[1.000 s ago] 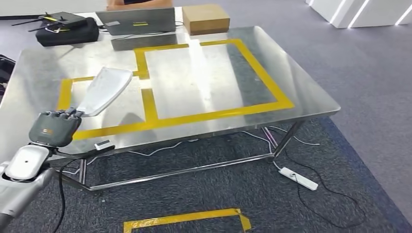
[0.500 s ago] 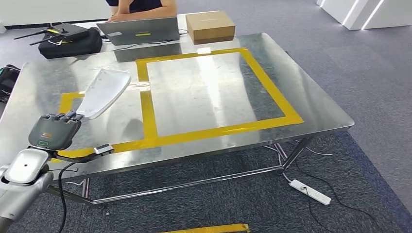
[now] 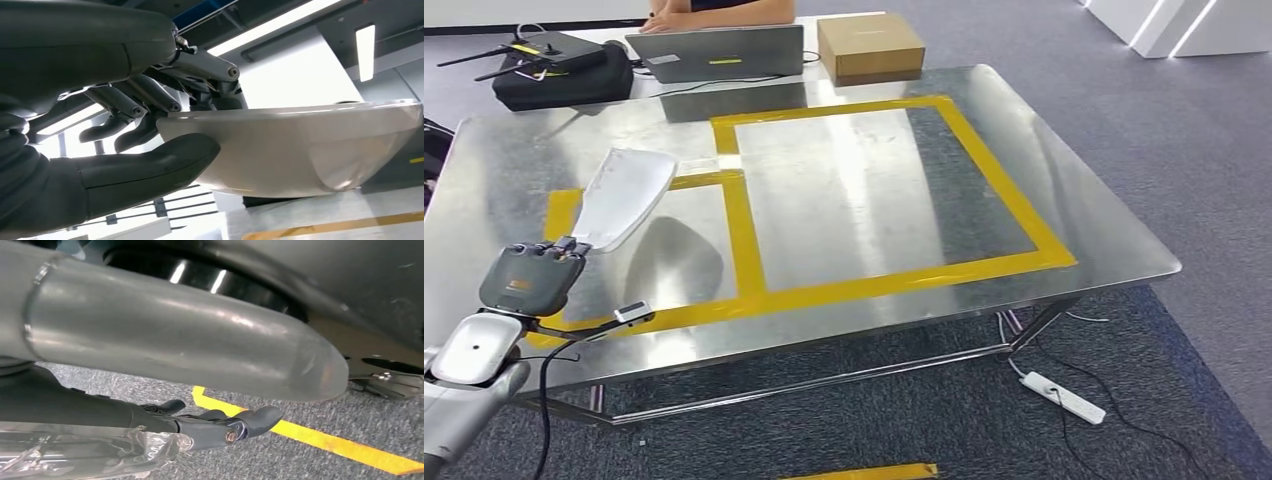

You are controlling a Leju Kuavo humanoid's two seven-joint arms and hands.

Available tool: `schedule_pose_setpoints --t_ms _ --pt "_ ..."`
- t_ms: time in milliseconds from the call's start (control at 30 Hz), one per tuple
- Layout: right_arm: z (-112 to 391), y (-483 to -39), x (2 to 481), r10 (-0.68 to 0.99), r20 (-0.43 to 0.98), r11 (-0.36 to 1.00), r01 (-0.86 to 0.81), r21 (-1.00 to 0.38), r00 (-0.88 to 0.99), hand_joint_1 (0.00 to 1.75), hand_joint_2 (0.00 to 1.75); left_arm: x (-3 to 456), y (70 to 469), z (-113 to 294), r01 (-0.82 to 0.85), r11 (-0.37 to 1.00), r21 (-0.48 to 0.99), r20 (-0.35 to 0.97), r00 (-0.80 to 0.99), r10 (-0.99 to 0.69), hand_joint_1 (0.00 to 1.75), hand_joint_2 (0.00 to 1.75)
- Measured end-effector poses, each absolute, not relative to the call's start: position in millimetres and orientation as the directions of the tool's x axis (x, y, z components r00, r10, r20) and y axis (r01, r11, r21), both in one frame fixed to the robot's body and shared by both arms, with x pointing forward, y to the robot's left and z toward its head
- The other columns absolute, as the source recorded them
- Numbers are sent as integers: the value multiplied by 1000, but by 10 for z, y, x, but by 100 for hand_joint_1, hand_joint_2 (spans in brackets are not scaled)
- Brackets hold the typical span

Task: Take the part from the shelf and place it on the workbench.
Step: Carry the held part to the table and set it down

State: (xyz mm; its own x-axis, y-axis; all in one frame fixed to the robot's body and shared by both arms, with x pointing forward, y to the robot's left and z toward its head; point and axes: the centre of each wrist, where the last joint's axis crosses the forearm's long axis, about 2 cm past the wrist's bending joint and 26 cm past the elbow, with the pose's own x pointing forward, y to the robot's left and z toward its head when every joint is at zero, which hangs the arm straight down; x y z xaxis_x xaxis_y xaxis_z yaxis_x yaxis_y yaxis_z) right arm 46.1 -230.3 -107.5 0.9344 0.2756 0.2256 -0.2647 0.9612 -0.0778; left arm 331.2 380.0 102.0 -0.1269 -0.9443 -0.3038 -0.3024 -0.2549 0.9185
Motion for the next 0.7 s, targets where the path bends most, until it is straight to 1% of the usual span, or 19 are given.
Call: schedule_pose_setpoints --t_ms 267,400,433,567,700 --pt "-1074 -2303 468 277 231 961 -266 -80 933 0 0 3315 3806 1010 -299 -260 918 -307 -121 -944 175 175" --pt "-1075 -2303 466 275 232 961 -263 -79 933 0 0 3331 3815 1019 -315 -273 909 -319 -106 -942 0 175" --pt "-1075 -2303 466 274 232 962 -263 -79 933 0 0 3337 3817 1023 -318 -273 908 -319 -104 -942 0 175" --pt "-1075 -2303 466 270 233 963 -259 -78 934 0 0 3360 3822 1040 -325 -270 906 -318 -103 -943 0 0" --pt "-1075 -2303 466 267 234 964 -256 -78 935 0 0 3371 3831 1049 -320 -249 914 -300 -120 -946 0 0"
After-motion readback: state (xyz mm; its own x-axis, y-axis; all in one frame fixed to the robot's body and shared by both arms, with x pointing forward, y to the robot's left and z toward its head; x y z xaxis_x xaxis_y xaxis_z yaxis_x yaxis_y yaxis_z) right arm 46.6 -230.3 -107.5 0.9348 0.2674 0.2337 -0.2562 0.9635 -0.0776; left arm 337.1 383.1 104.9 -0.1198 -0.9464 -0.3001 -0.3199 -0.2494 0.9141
